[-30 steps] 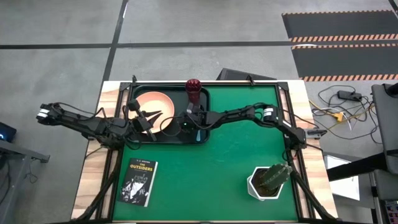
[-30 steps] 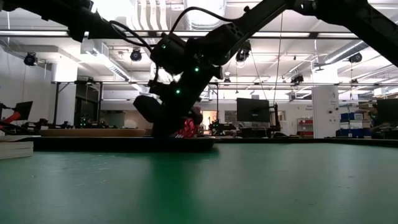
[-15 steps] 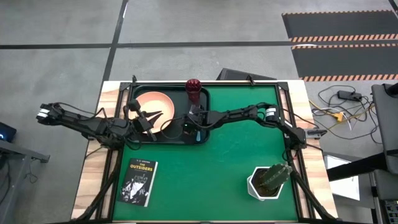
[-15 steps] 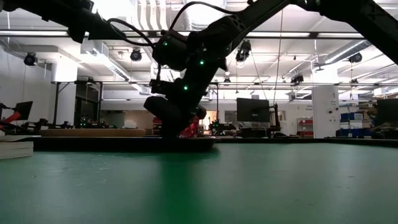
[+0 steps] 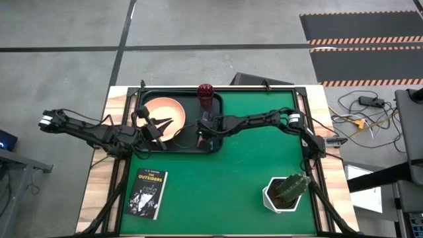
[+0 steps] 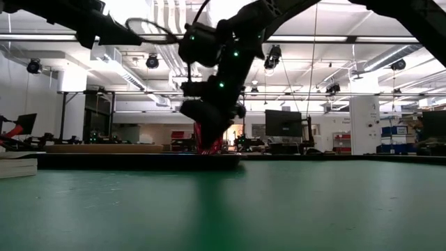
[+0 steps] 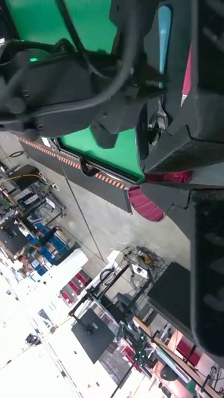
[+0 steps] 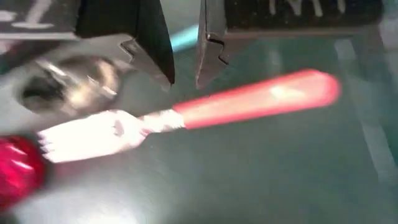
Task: Pick and place plate/cup/fork/spoon on tray
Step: Adjust the pink fork
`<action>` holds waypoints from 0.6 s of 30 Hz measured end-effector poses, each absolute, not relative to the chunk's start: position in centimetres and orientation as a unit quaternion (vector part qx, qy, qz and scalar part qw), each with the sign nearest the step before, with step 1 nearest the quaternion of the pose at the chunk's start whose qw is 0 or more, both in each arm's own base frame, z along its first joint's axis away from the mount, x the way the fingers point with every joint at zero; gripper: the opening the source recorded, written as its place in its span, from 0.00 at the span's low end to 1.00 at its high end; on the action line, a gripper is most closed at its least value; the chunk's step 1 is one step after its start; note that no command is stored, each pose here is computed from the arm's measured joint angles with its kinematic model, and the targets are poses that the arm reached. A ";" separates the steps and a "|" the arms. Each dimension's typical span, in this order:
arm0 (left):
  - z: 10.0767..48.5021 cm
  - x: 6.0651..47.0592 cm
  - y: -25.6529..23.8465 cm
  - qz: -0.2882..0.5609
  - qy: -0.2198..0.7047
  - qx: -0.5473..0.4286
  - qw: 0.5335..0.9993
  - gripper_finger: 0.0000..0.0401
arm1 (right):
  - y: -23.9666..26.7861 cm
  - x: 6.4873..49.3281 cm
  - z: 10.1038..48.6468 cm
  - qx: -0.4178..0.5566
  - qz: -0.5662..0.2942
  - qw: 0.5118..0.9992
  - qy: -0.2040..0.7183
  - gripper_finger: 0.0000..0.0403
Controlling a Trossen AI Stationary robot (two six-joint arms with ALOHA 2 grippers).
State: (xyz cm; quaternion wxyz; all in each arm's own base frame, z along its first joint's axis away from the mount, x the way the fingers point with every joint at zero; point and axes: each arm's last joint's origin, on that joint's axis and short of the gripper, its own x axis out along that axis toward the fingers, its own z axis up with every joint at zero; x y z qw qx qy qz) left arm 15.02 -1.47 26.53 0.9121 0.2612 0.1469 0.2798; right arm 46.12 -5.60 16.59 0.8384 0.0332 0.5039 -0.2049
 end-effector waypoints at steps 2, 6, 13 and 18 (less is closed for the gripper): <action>26.5 15.0 -1.5 0.280 0.147 0.261 0.912 0.04 | -6.0 45.7 16.5 0.015 -0.226 0.825 0.517 0.14; 26.5 15.0 -1.5 0.280 0.147 0.261 0.912 0.04 | -7.7 45.5 16.4 0.007 -0.240 0.821 0.518 0.12; 26.5 15.0 -1.5 0.280 0.147 0.261 0.912 0.04 | -10.2 45.7 16.5 0.009 -0.252 0.833 0.492 0.05; 26.5 15.0 -1.5 0.280 0.147 0.263 0.912 0.04 | -10.2 46.1 16.0 0.002 -0.248 0.851 0.463 0.02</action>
